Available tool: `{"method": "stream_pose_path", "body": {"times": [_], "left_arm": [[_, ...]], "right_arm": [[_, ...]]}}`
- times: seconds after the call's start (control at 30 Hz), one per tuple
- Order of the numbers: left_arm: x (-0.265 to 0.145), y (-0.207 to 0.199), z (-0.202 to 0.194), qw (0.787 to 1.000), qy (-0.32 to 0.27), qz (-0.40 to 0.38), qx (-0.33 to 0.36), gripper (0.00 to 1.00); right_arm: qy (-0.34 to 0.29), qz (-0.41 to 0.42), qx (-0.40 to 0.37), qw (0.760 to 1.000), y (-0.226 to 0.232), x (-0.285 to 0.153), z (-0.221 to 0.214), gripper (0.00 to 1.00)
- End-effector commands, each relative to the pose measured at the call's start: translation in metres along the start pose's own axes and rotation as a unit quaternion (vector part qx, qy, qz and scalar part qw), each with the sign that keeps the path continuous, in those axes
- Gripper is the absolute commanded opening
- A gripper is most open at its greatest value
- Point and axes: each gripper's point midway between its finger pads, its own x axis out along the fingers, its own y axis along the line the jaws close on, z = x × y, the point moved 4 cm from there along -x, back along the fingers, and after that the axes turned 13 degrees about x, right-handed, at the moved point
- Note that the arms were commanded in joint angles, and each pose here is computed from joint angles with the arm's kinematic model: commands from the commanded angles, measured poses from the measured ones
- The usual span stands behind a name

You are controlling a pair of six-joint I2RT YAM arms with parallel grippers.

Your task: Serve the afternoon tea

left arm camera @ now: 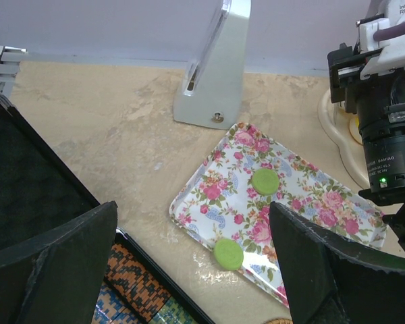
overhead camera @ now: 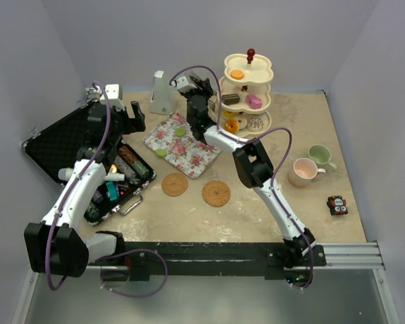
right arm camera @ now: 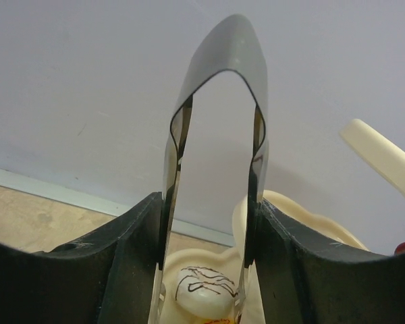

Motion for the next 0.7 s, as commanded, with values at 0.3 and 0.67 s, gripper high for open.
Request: {"method": "stream_pose_path", "body": {"times": [0.3,0.67], "left_arm": [[0.001,0.001,0.011,1.000,-0.022,-0.001,-0.008,0.99],[0.000,0.002,0.011,1.000,-0.023,0.001,-0.006,0.98]], "right_arm": [[-0.046,-0.006,0.069,0.997,-0.016,-0.002,0.046,0.56],[-0.067,0.022,0.132,0.989,-0.009,-0.020,0.078,0.53]]}}
